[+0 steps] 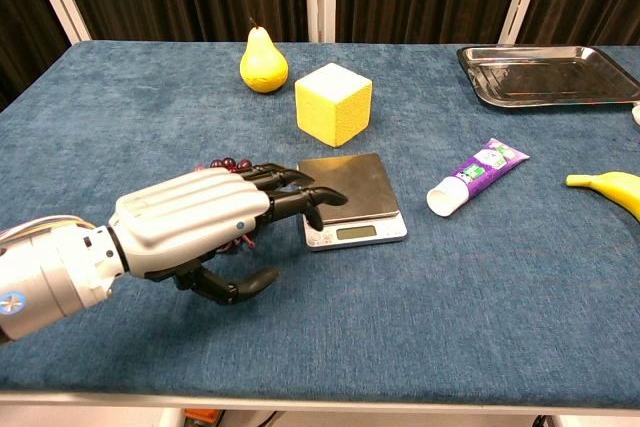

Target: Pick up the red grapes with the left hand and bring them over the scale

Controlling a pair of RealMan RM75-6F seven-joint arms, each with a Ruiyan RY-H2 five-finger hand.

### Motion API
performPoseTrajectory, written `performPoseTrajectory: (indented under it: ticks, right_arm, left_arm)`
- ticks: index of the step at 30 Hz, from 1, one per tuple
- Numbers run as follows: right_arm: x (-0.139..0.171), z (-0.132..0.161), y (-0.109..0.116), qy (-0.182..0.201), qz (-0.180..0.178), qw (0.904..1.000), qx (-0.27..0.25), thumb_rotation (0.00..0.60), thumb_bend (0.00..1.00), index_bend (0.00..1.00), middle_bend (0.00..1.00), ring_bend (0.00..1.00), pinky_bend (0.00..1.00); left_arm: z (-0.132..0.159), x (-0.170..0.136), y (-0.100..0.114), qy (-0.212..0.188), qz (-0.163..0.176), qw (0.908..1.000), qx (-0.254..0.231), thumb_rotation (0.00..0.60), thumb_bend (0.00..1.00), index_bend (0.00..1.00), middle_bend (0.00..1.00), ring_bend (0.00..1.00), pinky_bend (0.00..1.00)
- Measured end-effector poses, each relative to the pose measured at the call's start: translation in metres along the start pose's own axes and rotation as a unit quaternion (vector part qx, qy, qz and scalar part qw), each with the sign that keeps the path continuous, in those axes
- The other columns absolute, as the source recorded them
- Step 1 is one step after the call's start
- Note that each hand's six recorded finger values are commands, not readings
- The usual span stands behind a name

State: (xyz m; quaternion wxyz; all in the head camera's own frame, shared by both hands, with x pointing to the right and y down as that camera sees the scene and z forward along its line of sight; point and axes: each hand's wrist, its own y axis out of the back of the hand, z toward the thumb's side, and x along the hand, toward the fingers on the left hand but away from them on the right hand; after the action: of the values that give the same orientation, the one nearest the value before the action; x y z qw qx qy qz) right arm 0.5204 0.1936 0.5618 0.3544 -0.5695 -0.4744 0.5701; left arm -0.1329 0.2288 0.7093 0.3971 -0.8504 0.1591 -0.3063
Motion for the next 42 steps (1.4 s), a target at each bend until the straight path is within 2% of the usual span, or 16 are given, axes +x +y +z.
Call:
performPoseTrajectory:
  ticks: [42]
  right_arm:
    - [0.003,-0.001,-0.001,-0.005,0.005,0.9999,0.011,0.600,0.30,0.00,0.00,0.00,0.00]
  left_arm:
    - [-0.003,0.003,-0.012,0.005,-0.025,0.9997,-0.001,0.600,0.50,0.06,0.20,0.00,0.01]
